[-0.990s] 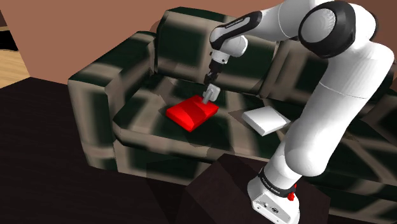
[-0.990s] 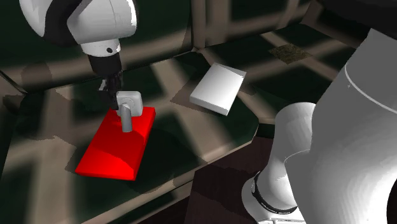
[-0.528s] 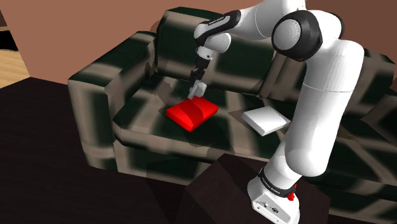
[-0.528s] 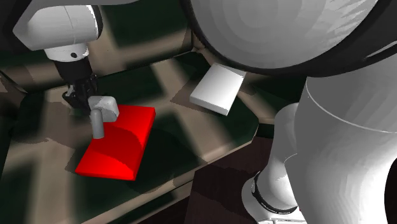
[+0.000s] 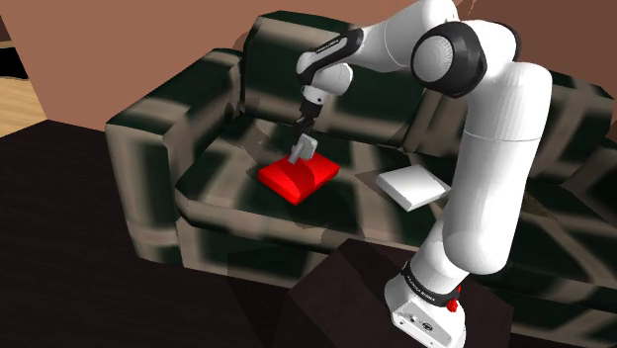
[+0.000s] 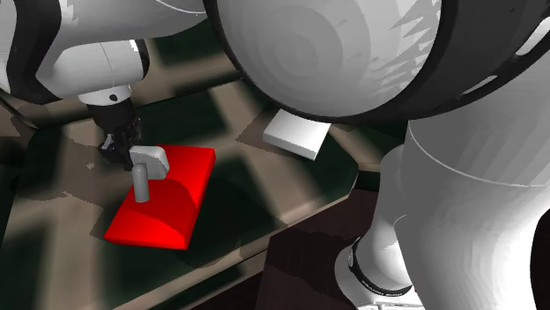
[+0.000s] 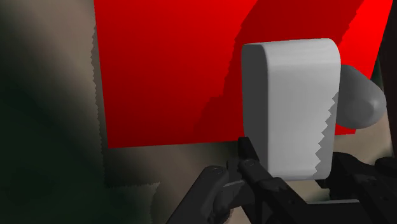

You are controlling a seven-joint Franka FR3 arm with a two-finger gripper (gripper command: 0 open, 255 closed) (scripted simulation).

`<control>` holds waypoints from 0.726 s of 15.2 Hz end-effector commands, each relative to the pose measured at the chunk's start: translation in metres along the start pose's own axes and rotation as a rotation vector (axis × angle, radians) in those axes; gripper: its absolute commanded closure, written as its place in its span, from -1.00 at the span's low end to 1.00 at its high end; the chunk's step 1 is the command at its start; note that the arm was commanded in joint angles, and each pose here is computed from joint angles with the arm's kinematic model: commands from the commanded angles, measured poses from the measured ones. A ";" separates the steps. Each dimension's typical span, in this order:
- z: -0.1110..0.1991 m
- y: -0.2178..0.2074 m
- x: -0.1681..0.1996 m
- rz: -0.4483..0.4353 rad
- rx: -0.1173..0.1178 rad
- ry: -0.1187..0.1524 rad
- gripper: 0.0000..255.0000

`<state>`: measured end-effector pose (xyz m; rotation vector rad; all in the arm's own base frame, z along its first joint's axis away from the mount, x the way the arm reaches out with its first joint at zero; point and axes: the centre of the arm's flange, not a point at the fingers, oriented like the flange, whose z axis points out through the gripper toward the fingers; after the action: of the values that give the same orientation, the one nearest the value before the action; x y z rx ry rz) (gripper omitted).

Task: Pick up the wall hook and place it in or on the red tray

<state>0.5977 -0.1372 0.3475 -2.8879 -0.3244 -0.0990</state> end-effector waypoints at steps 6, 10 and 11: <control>0.032 0.008 -0.004 0.000 0.000 0.001 1.00; 0.032 0.008 -0.004 0.000 0.000 0.001 1.00; 0.032 0.008 -0.004 0.000 0.000 0.001 1.00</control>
<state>0.5987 -0.1377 0.3175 -2.8882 -0.3264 -0.1107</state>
